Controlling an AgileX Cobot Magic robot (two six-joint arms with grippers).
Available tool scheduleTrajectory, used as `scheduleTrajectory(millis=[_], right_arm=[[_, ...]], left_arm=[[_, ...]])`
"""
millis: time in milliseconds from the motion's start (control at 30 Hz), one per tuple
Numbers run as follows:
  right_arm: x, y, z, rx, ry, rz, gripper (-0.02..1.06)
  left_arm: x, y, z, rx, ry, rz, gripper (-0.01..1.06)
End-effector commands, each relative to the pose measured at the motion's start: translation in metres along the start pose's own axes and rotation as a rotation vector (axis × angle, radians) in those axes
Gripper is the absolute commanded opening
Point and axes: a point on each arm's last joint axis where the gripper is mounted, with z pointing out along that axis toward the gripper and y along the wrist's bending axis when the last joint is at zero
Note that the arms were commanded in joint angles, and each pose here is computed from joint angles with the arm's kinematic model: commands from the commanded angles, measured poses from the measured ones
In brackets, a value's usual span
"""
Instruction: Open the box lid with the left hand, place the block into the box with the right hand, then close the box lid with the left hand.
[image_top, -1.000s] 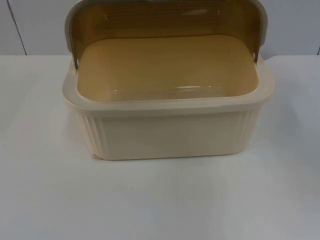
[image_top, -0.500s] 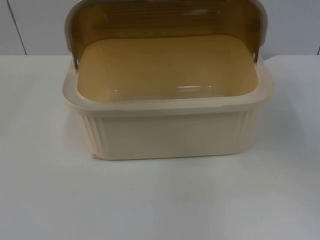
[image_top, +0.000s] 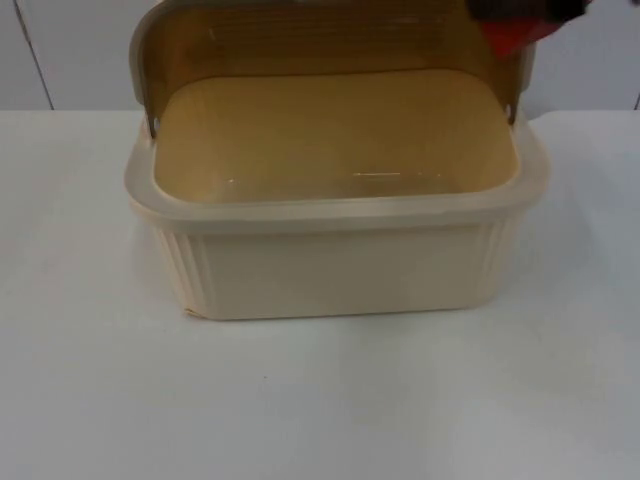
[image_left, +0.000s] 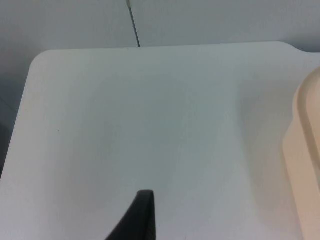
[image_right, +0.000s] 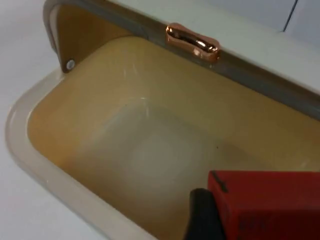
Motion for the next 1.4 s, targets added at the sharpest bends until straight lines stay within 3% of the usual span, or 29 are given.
scheduleTrajectory(millis=[0,133,367,533,767,1033,1367], right_arm=[[0.006,0.003,0.019,0.001,-0.057,-0.028,0.0],[0.017,0.005,0.039,0.002,-0.119,-0.062,0.0],[0.041,0.01,0.078,-0.007,-0.123,-0.095,0.0],[0.055,0.009,0.099,0.012,-0.125,-0.019,0.0],[0.074,0.002,0.12,0.112,-0.116,0.075,0.0],[0.084,0.008,0.13,0.111,-0.108,0.055,0.0],[0.081,0.019,0.131,0.103,-0.142,0.058,0.14]], left_arm=[[0.001,0.002,-0.001,-0.009,0.003,-0.002,1.02],[0.001,0.002,-0.001,-0.012,0.003,0.001,1.02],[0.001,0.002,-0.001,-0.014,0.008,0.002,1.02],[0.002,0.003,-0.001,-0.02,0.018,0.007,1.02],[0.002,0.003,-0.001,-0.025,0.019,0.012,1.02],[0.003,0.003,-0.001,-0.022,0.024,0.008,1.02],[0.003,0.003,-0.001,-0.019,0.029,0.003,1.02]])
